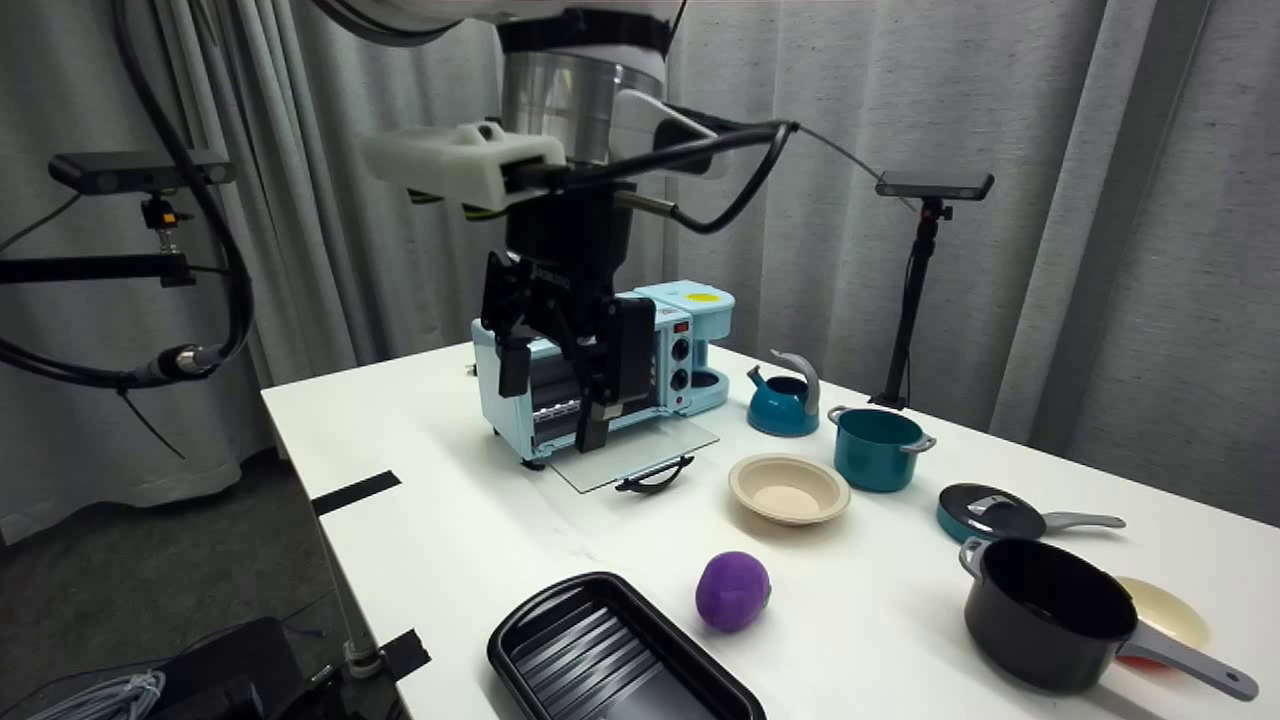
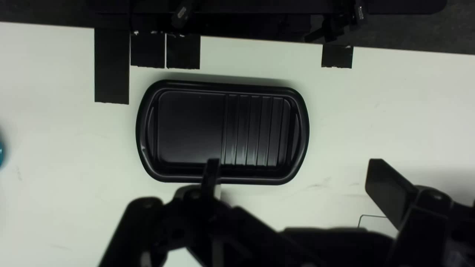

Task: Close the toaster oven door

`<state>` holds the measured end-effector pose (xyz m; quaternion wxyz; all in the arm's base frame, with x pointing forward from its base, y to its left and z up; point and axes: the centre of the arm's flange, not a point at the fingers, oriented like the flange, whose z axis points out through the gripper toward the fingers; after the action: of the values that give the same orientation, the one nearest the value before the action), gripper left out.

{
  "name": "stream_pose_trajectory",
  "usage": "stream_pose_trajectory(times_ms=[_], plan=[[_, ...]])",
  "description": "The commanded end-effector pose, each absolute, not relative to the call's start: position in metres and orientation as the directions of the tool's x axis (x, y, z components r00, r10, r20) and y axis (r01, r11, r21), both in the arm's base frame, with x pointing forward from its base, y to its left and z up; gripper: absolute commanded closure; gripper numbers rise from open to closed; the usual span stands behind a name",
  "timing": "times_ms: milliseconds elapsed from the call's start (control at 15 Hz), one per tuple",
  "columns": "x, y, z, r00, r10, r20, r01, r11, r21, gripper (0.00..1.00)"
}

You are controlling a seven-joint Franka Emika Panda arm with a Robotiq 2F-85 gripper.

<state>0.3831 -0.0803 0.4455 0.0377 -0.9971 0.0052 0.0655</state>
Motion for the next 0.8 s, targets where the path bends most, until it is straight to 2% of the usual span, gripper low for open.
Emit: stream_pose_trajectory(times_ms=[0, 467, 733], plan=[[0.450, -0.054, 0.453, 0.991, 0.003, -0.133, -0.005, -0.998, -0.057, 0.00], [0.527, -0.036, 0.401, 0.997, 0.001, -0.080, -0.003, -0.999, -0.055, 0.00], [0.551, -0.036, 0.379, 0.999, 0.000, -0.053, -0.003, -0.998, -0.068, 0.00]])
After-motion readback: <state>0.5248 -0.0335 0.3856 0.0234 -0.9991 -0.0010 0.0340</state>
